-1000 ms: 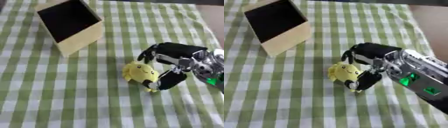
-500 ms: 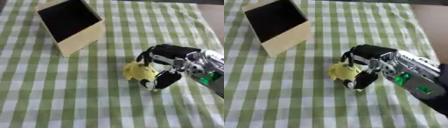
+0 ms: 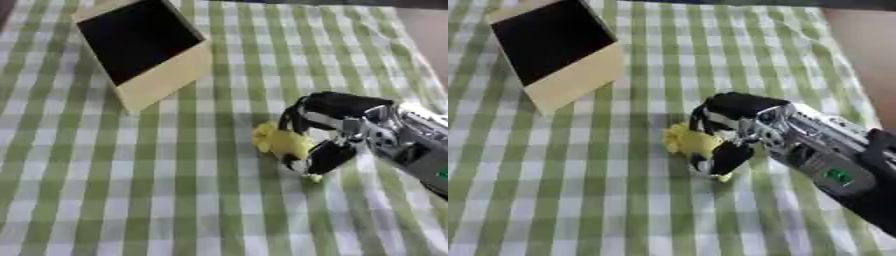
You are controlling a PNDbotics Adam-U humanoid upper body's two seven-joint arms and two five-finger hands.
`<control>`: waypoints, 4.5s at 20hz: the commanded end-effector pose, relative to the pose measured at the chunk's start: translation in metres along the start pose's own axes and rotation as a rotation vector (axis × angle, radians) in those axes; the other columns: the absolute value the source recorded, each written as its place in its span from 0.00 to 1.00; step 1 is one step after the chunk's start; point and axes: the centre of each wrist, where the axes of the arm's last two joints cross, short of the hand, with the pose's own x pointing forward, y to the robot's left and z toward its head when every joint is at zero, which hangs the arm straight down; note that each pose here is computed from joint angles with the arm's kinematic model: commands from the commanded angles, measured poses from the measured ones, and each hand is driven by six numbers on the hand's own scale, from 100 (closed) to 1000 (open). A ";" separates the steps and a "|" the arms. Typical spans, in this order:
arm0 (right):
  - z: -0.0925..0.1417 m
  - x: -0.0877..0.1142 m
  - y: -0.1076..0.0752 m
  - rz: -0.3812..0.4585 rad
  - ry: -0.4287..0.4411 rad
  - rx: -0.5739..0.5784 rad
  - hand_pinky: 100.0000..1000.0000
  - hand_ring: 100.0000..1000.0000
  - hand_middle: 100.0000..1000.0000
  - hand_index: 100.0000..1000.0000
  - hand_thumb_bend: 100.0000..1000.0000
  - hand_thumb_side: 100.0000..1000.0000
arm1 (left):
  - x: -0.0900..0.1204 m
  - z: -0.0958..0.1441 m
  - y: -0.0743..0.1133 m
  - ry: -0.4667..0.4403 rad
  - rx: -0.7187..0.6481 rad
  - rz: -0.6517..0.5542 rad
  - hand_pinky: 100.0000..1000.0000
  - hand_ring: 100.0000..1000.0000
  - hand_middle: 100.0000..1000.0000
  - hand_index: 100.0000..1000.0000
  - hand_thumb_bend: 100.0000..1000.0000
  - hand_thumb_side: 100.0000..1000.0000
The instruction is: Pick up objects on the table and place them in the box.
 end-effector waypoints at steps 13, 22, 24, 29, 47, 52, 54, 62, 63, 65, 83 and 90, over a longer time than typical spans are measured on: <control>0.009 -0.001 -0.016 -0.046 0.016 -0.172 0.56 0.43 0.25 0.43 0.00 0.00 | 0.003 -0.004 0.002 -0.015 -0.009 -0.004 0.67 0.70 0.65 0.76 0.48 0.55; 0.036 0.009 -0.042 -0.024 -0.036 -0.306 0.52 0.38 0.19 0.35 0.00 0.00 | 0.003 -0.004 0.003 -0.015 -0.010 -0.006 0.66 0.70 0.65 0.76 0.48 0.55; 0.045 0.013 -0.054 0.000 -0.056 -0.344 0.52 0.38 0.19 0.35 0.00 0.00 | 0.003 -0.004 0.003 -0.016 -0.010 -0.007 0.66 0.70 0.65 0.76 0.48 0.55; 0.061 0.020 -0.084 0.046 -0.111 -0.440 0.53 0.37 0.18 0.34 0.00 0.00 | 0.003 -0.005 0.003 -0.020 -0.009 -0.002 0.66 0.70 0.65 0.76 0.47 0.55; 0.013 0.019 -0.171 0.066 -0.190 -0.595 0.53 0.36 0.16 0.33 0.00 0.00 | 0.004 -0.011 0.001 -0.030 -0.020 0.020 0.66 0.69 0.65 0.76 0.47 0.54; -0.013 0.021 -0.189 0.054 -0.217 -0.644 0.53 0.35 0.15 0.33 0.00 0.00 | 0.005 -0.012 -0.001 -0.032 -0.022 0.035 0.66 0.69 0.65 0.75 0.47 0.54; -0.025 0.023 -0.193 0.045 -0.235 -0.647 0.53 0.35 0.15 0.33 0.00 0.00 | 0.005 -0.014 -0.002 -0.034 -0.021 0.043 0.66 0.69 0.65 0.75 0.47 0.54; -0.069 0.028 -0.193 0.019 -0.256 -0.677 0.53 0.34 0.14 0.32 0.00 0.00 | 0.007 -0.018 -0.006 -0.042 -0.018 0.076 0.66 0.69 0.65 0.75 0.46 0.55; -0.074 0.027 -0.192 0.016 -0.252 -0.683 0.53 0.34 0.14 0.32 0.00 0.00 | 0.007 -0.019 -0.006 -0.042 -0.017 0.080 0.66 0.69 0.65 0.75 0.47 0.54; -0.083 0.025 -0.189 0.009 -0.240 -0.691 0.53 0.34 0.14 0.32 0.00 0.00 | 0.008 -0.020 -0.008 -0.044 -0.020 0.088 0.66 0.69 0.65 0.75 0.46 0.54; -0.132 0.002 -0.149 0.002 -0.201 -0.638 0.53 0.36 0.14 0.32 0.00 0.00 | 0.009 -0.020 -0.012 -0.033 -0.022 0.114 0.65 0.69 0.64 0.75 0.45 0.54; -0.142 -0.001 -0.138 0.062 -0.191 -0.549 0.57 0.41 0.18 0.36 0.00 0.00 | 0.009 -0.020 -0.013 -0.030 -0.021 0.116 0.65 0.68 0.64 0.75 0.45 0.55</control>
